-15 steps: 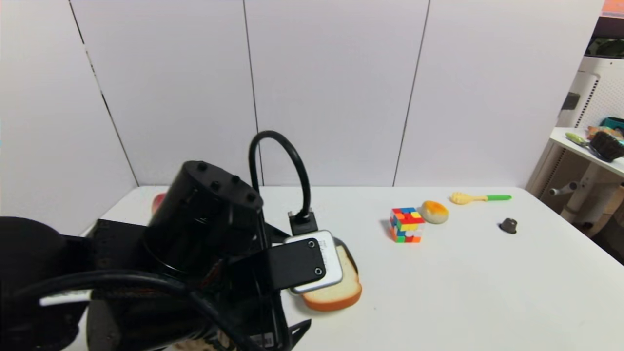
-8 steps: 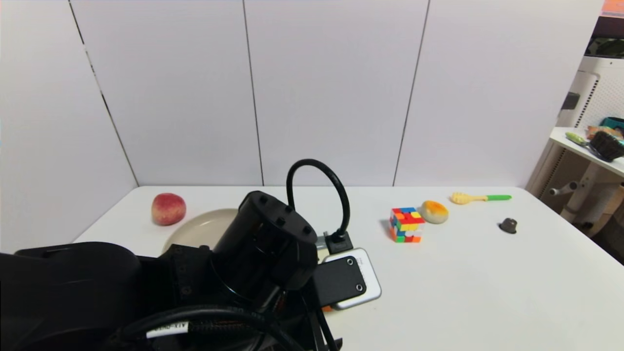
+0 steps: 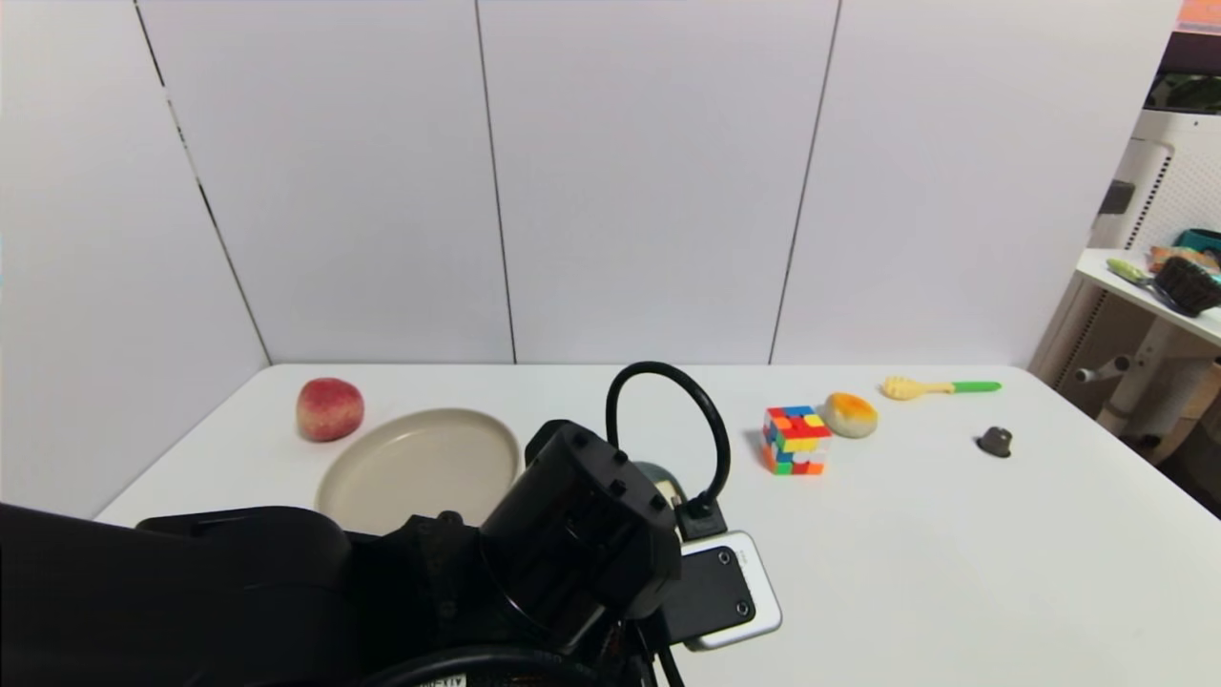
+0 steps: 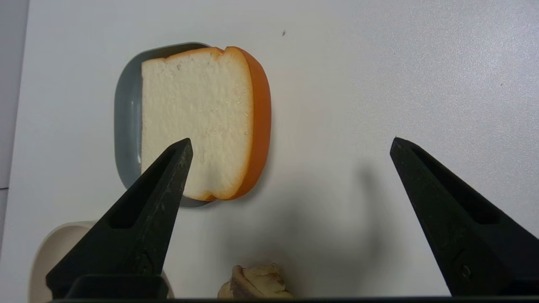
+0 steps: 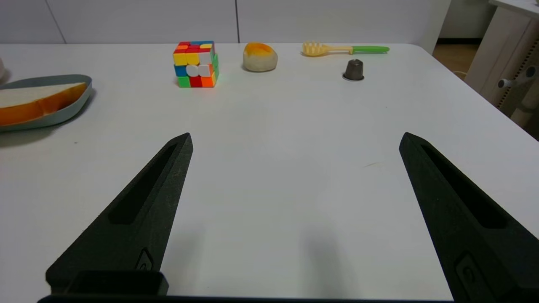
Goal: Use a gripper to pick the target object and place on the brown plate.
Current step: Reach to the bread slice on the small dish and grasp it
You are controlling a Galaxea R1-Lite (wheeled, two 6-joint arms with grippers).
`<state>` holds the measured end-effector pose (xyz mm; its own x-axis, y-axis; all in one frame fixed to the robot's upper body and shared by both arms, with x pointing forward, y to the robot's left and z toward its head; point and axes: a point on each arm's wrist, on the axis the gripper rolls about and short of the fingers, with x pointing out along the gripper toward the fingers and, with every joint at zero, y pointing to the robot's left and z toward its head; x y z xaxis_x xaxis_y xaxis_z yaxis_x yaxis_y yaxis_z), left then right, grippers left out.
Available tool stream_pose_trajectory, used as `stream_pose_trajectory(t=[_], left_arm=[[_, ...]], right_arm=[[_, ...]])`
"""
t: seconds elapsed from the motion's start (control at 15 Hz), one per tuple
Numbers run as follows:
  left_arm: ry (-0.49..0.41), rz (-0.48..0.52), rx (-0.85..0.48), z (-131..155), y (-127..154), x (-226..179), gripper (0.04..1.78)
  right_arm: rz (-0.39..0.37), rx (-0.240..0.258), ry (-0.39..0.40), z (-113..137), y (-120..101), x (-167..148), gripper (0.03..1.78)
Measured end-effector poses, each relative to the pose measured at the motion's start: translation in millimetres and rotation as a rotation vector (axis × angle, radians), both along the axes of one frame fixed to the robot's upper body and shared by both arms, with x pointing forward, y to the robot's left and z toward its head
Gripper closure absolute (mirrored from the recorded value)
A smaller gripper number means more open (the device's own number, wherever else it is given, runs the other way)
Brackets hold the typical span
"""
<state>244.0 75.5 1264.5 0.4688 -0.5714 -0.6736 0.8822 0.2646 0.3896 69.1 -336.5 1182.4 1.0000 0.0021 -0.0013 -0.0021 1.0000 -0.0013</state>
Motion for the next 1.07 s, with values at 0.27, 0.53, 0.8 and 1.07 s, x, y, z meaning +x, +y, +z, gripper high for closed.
stream_pose_trajectory(t=[0.27,0.53,0.8,1.07], left_arm=[[0.030,0.065,0.015,-11.7,-4.8,3.5,0.13],[-0.016,0.154,0.013,-23.4,-15.2,12.0,0.13],[-0.064,0.200,0.019,-32.6,-24.3,19.2,0.13],[-0.096,0.232,0.045,-36.3,-28.0,23.0,0.13]], right_arm=[[0.000,0.000,0.000,0.0,0.0,0.0,0.12],[0.000,0.000,0.000,0.0,0.0,0.0,0.12],[0.000,0.000,0.000,0.0,0.0,0.0,0.12],[0.000,0.000,0.001,-0.1,0.0,0.0,0.12]])
